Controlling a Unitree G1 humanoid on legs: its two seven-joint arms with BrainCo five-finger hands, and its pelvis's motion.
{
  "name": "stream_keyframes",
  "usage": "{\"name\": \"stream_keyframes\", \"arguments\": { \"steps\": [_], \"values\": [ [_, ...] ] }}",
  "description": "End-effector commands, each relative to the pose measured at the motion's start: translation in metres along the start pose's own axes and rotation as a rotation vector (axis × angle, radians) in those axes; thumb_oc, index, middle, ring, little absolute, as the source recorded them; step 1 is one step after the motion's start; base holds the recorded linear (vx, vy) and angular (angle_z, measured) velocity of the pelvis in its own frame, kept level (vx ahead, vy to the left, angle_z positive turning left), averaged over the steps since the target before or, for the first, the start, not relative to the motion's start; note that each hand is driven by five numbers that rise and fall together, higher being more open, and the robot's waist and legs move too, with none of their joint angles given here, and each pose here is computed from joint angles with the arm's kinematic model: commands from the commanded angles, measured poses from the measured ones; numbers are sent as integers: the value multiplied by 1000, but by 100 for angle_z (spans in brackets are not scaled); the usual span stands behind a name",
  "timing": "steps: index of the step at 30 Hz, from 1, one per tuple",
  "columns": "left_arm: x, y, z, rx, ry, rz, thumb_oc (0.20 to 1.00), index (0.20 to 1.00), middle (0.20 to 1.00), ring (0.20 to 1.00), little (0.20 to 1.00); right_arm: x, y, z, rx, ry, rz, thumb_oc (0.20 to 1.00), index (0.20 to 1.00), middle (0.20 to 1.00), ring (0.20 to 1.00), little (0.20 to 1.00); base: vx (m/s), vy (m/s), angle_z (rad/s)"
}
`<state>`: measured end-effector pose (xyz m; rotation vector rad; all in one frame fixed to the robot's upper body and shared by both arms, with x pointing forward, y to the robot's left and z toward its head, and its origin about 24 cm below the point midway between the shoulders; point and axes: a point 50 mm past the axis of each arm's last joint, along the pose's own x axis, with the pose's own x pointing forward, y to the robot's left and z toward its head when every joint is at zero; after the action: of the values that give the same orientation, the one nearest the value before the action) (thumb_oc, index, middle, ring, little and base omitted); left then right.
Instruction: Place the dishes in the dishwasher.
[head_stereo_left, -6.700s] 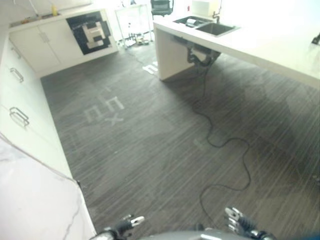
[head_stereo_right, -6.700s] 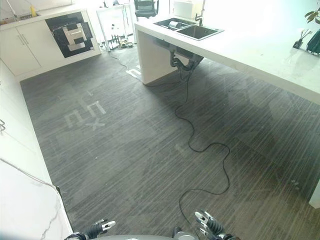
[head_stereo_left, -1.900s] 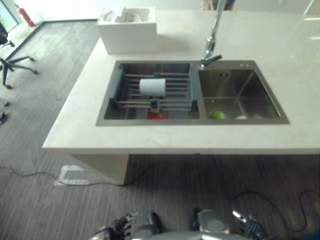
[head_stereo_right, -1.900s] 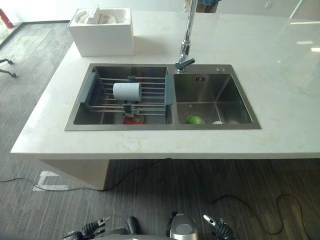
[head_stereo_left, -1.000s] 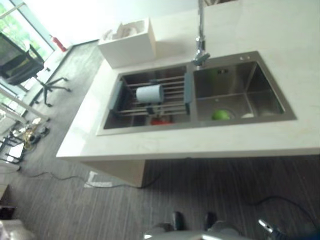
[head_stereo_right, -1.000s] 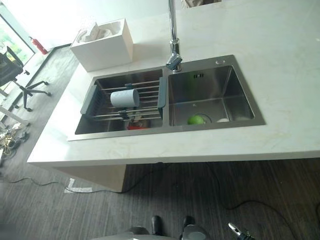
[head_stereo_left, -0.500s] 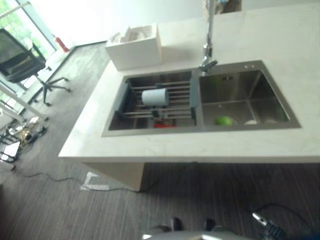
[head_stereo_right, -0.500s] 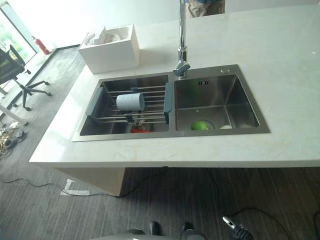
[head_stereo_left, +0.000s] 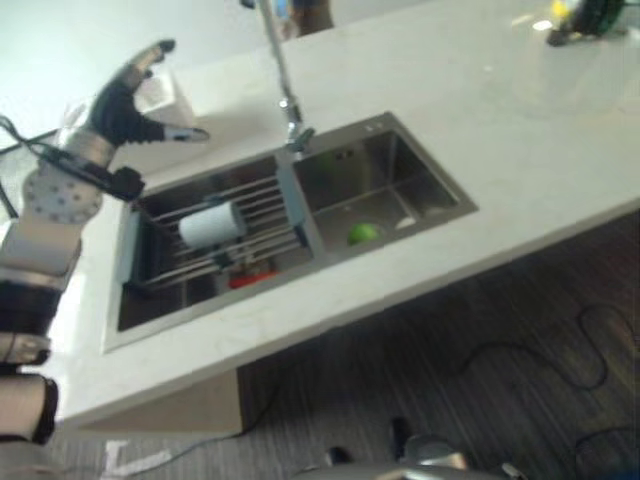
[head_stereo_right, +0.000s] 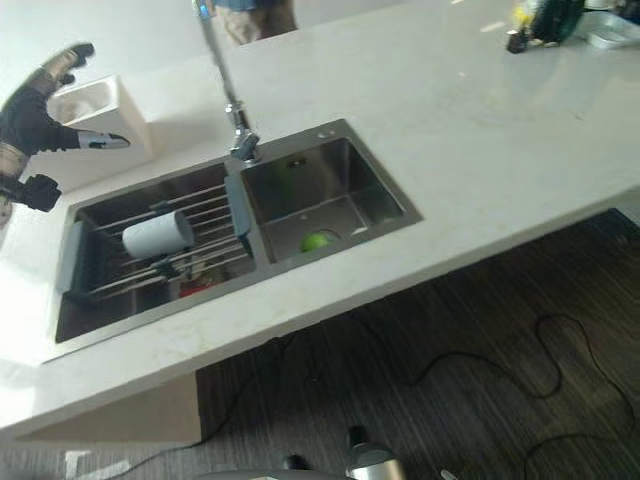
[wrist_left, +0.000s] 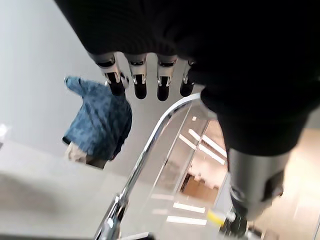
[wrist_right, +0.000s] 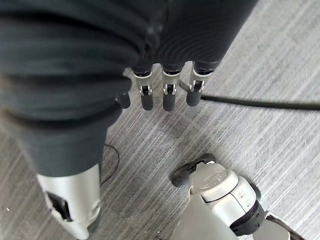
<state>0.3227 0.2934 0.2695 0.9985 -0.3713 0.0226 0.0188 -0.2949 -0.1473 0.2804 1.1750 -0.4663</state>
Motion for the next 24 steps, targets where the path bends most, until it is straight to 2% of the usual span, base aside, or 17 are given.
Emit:
{"name": "stream_keyframes", "arguments": {
  "steps": [1, 5, 11, 20, 24],
  "values": [
    [-2, 45, -6, 81, 78, 121, 1000, 1000, 1000, 1000, 1000, -3, -10, 7, -30, -38, -14, 1000, 1000, 1000, 1000, 1000, 61, 56, -19],
    [0, 38, -15, 84, 120, 95, 1000, 1000, 1000, 1000, 1000, -3, -11, 19, -52, -81, -3, 1000, 1000, 1000, 1000, 1000, 29, 68, -10],
    [-12, 20, -41, 132, 271, -57, 1000, 1000, 1000, 1000, 1000, -4, -7, 55, -103, -180, 29, 1000, 1000, 1000, 1000, 1000, -56, 105, -16],
    [-26, 31, -57, 185, 325, 35, 1000, 1000, 1000, 1000, 1000, -3, 8, 77, -122, -252, 83, 1000, 1000, 1000, 1000, 1000, -69, 33, 13],
    [-32, 44, -62, 227, 358, 158, 1000, 1000, 1000, 1000, 1000, -2, 10, 75, -113, -240, 83, 1000, 1000, 1000, 1000, 1000, -30, -2, 5]
  ]
}}
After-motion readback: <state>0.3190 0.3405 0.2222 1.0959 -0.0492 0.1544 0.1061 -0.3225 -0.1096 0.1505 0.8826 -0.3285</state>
